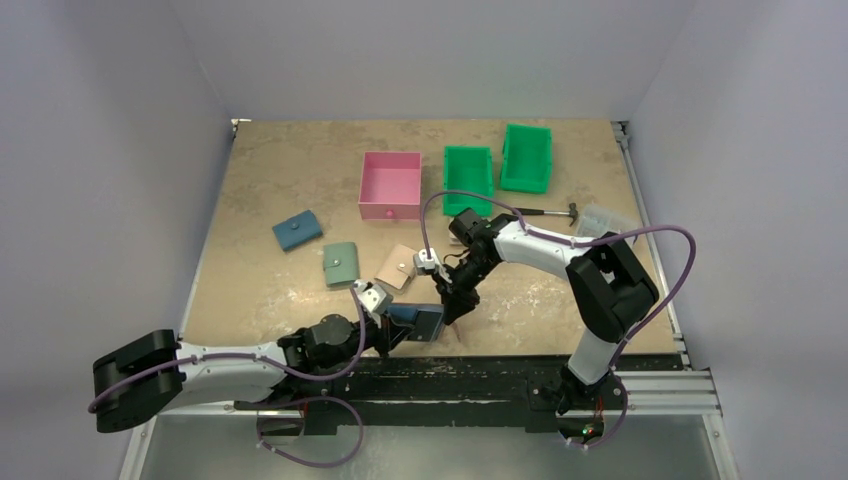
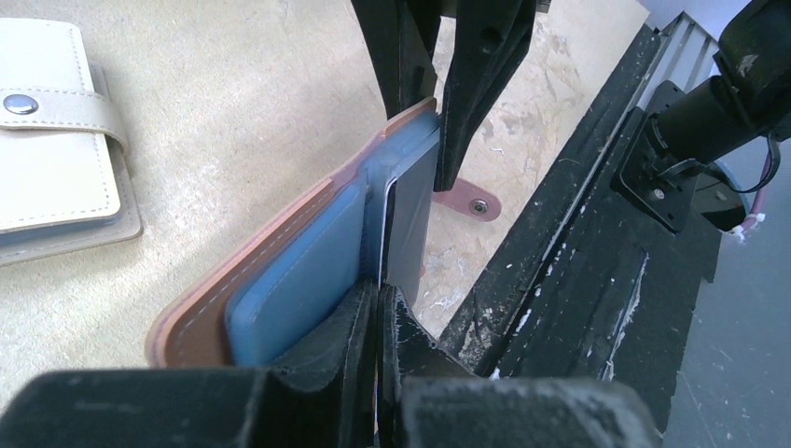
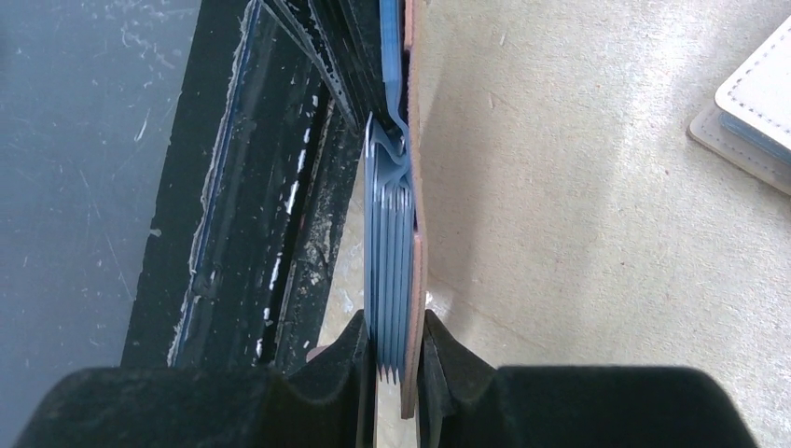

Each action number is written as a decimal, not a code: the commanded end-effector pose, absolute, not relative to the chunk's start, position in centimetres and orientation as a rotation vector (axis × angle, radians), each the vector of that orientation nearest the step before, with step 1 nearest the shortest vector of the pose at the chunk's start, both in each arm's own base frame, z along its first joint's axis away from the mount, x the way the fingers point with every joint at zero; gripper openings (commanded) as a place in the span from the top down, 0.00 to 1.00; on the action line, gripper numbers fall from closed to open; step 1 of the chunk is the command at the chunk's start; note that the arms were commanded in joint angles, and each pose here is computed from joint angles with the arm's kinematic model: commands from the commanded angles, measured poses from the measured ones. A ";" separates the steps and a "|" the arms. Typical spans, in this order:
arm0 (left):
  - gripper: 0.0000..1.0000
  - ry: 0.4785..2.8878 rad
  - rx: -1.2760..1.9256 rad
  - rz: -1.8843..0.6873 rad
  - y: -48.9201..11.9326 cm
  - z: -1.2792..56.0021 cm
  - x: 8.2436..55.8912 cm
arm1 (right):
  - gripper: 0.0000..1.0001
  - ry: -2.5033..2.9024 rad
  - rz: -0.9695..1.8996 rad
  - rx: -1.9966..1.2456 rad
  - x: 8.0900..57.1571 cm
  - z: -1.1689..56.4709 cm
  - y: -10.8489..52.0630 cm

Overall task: Take the credit cards out of the card holder
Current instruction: Remove the credit card from the card holder, then place the credit card in the storage box.

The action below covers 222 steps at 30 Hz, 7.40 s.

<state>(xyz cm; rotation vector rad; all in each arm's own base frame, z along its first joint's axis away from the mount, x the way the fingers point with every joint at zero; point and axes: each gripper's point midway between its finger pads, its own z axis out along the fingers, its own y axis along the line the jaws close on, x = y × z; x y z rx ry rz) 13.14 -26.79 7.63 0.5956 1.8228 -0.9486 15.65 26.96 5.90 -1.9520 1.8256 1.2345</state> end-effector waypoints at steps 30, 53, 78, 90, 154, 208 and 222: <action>0.92 1.924 0.468 -1.144 -27.4 7.1 13.1 | 1.00 1.875 1.194 -1.987 16.3 5.4 26.5; 1.00 2.013 0.329 -1.051 -25.1 6.4 14.0 | 1.00 1.918 1.170 -1.999 16.6 4.9 26.2; 1.00 2.059 0.090 -1.063 -24.1 6.0 15.0 | 0.79 2.304 1.117 -1.890 18.5 1.5 24.6; 1.00 2.061 -0.005 -1.058 -23.3 5.0 15.3 | 0.53 2.312 1.078 -1.832 19.4 2.0 24.5; 1.00 2.008 0.299 -0.963 -26.9 8.1 17.1 | 0.87 1.700 1.427 -1.981 17.6 7.5 31.8; 0.01 1.926 -0.018 -0.663 -20.3 18.4 20.6 | 0.91 2.240 0.365 -0.243 57.1 15.2 7.2; 0.01 1.923 -0.012 -0.671 -20.7 18.8 20.7 | 0.60 2.189 0.036 -0.232 59.1 17.2 2.9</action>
